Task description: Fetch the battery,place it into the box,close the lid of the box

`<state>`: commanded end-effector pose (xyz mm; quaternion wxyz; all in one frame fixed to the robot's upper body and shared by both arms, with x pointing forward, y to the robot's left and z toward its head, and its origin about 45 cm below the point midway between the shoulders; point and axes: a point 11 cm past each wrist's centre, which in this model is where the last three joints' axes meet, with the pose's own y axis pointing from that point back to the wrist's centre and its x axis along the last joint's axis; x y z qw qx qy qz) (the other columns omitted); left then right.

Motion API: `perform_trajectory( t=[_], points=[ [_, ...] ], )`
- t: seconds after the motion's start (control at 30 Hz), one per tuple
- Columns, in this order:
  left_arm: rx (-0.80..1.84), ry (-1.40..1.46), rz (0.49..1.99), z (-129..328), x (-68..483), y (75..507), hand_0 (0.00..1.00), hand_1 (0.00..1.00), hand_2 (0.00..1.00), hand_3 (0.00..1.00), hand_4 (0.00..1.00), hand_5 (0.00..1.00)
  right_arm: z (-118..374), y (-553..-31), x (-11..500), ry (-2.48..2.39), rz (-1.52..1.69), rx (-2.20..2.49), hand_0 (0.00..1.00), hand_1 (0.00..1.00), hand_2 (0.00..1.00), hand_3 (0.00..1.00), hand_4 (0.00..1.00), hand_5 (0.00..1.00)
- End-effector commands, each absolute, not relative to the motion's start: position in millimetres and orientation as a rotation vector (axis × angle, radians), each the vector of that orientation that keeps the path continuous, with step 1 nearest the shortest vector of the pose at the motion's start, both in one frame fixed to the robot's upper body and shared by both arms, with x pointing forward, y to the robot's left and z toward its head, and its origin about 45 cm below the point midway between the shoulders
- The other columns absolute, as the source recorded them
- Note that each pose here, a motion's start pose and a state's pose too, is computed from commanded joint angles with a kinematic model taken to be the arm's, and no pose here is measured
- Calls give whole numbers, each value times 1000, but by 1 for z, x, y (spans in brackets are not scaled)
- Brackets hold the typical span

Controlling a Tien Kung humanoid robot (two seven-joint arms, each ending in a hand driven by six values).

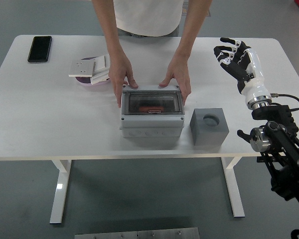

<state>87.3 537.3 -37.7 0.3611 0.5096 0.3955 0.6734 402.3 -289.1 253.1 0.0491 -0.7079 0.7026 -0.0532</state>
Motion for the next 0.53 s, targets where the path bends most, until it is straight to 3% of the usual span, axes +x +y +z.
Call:
perform_trajectory(
  t=[0.53],
  points=[
    [1307,992,1738,-32,101,541,612,735,583,499,327,2,259,-293,401,2155,-189,-2138,745,649,592,655,772,228]
  ],
)
